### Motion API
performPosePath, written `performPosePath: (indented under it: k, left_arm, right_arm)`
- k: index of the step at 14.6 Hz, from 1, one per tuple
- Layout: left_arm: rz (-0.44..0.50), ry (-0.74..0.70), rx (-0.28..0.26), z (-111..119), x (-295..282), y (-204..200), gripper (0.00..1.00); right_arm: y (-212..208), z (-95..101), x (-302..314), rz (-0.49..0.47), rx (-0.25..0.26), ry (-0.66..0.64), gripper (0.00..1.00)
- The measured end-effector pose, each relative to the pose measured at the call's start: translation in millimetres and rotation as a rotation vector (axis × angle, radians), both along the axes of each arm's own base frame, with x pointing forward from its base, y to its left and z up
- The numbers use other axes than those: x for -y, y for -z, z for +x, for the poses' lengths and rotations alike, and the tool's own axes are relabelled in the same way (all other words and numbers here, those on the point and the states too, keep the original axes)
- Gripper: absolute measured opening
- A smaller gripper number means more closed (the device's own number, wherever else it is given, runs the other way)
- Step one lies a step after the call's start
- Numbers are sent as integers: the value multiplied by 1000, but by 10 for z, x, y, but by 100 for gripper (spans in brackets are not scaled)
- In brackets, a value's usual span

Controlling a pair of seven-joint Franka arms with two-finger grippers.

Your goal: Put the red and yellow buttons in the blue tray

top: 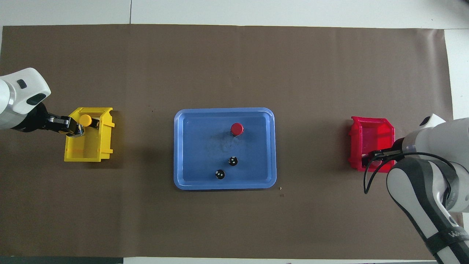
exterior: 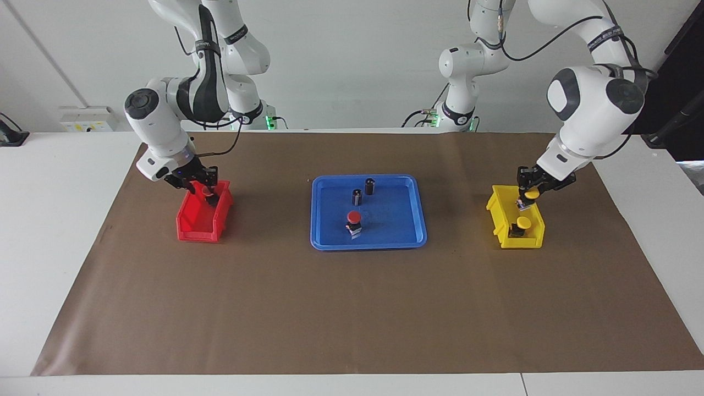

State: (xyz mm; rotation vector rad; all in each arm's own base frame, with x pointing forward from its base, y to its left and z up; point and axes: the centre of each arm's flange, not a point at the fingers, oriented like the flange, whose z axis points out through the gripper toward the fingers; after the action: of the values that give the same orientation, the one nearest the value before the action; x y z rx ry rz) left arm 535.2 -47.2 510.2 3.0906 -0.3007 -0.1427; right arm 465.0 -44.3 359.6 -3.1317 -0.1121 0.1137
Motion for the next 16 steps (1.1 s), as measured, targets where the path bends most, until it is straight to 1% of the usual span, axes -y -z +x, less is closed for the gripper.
performPosePath:
  k: [1,3,5,6,7,9,11,13,16]
  left_arm:
    - [-32,-16,16,-58,260,-173,41]
    - [-63,-44,46,-190,1038,-265,41]
    - [-72,-81,57,-359,1930,-91,41]
    - [-79,-86,55,-409,2262,71,41]
    - [-85,-83,49,-410,2485,270,41]
    - [-97,-75,42,-304,2675,657,41]
    - [-98,-66,37,-196,2727,945,41]
    - [-92,-34,44,-143,2782,1124,41]
    - [-102,56,55,-198,2994,1250,41]
  right_arm:
    - [9,-5,-4,0,6,-1,53]
    - [14,-15,-12,0,7,-3,52]
    - [26,-23,-19,0,4,-5,50]
    - [33,-27,-22,0,3,-6,50]
    - [33,-26,-40,0,4,-12,48]
    - [33,-15,-164,0,5,-40,49]
    - [35,-12,-243,0,4,-57,49]
    - [33,-11,-233,0,5,-55,51]
    - [12,2,-220,0,7,-53,52]
